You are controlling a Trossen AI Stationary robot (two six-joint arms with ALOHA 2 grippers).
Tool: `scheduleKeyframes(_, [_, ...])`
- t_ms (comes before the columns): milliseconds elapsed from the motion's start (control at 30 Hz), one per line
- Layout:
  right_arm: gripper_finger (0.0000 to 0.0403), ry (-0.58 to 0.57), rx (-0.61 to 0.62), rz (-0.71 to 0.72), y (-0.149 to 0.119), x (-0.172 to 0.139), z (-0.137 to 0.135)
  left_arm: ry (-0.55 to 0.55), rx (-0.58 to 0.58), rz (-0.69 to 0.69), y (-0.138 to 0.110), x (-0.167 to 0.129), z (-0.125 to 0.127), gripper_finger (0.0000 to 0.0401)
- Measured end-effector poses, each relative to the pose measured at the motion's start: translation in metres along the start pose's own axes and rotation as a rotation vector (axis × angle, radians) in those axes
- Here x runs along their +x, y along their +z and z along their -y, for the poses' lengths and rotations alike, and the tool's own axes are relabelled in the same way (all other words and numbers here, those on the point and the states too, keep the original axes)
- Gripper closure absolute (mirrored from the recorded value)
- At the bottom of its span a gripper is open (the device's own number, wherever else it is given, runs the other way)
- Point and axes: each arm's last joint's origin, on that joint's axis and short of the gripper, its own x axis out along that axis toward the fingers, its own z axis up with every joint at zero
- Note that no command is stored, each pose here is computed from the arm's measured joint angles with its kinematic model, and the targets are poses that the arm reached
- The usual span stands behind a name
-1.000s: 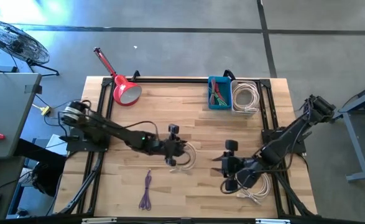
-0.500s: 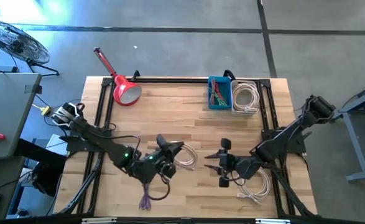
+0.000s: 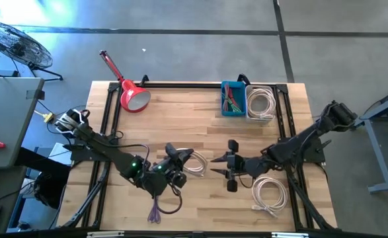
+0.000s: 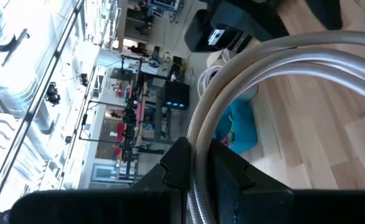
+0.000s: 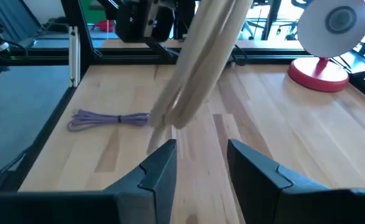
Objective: Pick & Place USB Port
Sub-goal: Put the white HDMI cable into the gray bin
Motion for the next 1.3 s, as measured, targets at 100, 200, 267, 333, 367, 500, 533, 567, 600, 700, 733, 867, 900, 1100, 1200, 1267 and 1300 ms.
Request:
scheduleKeyframes(100, [0.0269,0.016,0.012,0.014,0.003,0.002,0.003,-0.009,0.024,-0.004,-0.001,0.0,0.002,0.0368])
scheduleKeyframes(200, [0.0269,0.046,-0.013,0.039,0.006,0.003,0.004,-0.01,0.025,-0.005,-0.001,0.0,0.002,0.0368])
scheduleKeyframes(267, [0.0269,0.103,-0.087,0.05,0.008,0.003,0.002,-0.011,0.025,-0.005,-0.001,0.0,0.002,0.0368])
scheduleKeyframes(333, [0.0269,0.112,-0.142,0.057,0.008,0.003,0.0,-0.011,0.025,-0.004,-0.001,-0.001,0.002,0.0368])
scheduleKeyframes(367, [0.0269,0.115,-0.141,0.063,0.008,0.002,0.0,-0.011,0.025,-0.003,-0.001,-0.001,0.002,0.0368])
scheduleKeyframes(500, [0.0269,0.123,-0.129,0.076,0.01,0.002,0.0,-0.011,0.024,-0.003,-0.001,-0.001,0.002,0.0368])
scheduleKeyframes(533, [0.0269,0.123,-0.125,0.081,0.01,0.002,0.0,-0.014,0.017,0.0,-0.001,-0.001,0.002,0.0368])
scheduleKeyframes(567, [0.0269,0.124,-0.116,0.087,0.011,0.002,0.0,-0.021,0.004,0.008,-0.001,-0.001,0.002,0.0368])
scheduleKeyframes(600, [0.0269,0.121,-0.103,0.09,0.012,0.003,0.0,-0.029,-0.008,0.018,-0.001,-0.001,0.003,0.0368])
scheduleKeyframes(700, [0.0269,0.1,-0.056,0.089,0.012,0.004,0.003,-0.04,-0.021,0.029,0.0,-0.001,0.003,0.0368])
scheduleKeyframes(733, [0.0269,0.095,-0.04,0.088,0.012,0.005,0.005,-0.04,-0.022,0.03,0.0,-0.001,0.003,0.0368])
scheduleKeyframes(867, [0.0269,0.108,0.006,0.08,0.014,0.009,0.013,-0.041,-0.034,0.034,0.0,0.0,0.002,0.0368])
scheduleKeyframes(900, [0.0269,0.118,0.018,0.079,0.014,0.01,0.015,-0.041,-0.038,0.035,0.0,0.0,0.002,0.0368])
scheduleKeyframes(1100, [0.0269,0.205,0.043,0.115,0.019,0.018,0.023,-0.041,-0.044,0.037,0.0,0.0,0.002,0.0368])
scheduleKeyframes(1200, [0.0271,0.268,0.029,0.128,0.019,0.023,0.026,-0.042,-0.045,0.039,0.0,0.0,0.002,0.0368])
scheduleKeyframes(1267, [0.028,0.291,0.03,0.121,0.018,0.026,0.029,-0.044,-0.041,0.039,0.0,0.0,0.002,0.0368])
scheduleKeyframes(1300, [0.0289,0.284,0.033,0.12,0.018,0.028,0.031,-0.046,-0.042,0.041,0.0,0.0,0.002,0.0368])
